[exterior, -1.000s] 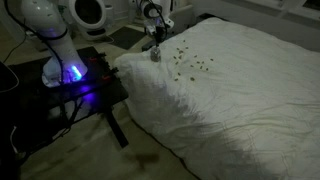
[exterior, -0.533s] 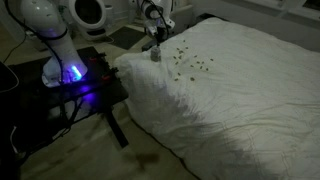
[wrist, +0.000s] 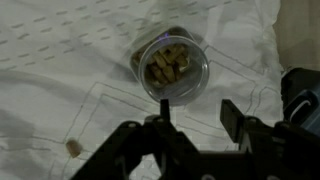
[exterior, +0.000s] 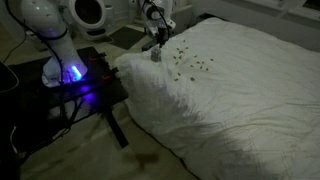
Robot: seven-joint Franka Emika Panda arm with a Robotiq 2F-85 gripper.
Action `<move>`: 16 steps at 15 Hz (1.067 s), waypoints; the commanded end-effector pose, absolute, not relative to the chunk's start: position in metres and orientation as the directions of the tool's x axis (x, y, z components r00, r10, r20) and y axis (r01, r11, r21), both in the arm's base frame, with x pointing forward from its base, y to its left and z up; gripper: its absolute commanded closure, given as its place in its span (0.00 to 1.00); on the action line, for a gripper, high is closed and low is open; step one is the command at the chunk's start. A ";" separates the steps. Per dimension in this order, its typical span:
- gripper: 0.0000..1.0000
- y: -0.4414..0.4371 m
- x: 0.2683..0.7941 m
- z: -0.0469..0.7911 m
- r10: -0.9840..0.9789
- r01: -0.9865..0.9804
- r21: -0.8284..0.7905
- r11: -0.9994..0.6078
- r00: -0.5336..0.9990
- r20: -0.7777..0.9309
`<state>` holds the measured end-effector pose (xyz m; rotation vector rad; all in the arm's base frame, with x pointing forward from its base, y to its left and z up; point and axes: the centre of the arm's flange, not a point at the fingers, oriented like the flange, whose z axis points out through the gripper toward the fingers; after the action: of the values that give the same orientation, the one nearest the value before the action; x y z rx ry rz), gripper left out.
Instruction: Pick some of the brown objects from the bed and put them in the clear bottle
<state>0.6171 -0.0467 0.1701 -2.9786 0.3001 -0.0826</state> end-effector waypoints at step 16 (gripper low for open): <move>0.00 -0.094 0.646 0.206 -0.378 -0.359 -0.138 -0.923 0.913 0.154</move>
<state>0.6380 -0.0834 0.1949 -2.9807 0.4740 -0.2106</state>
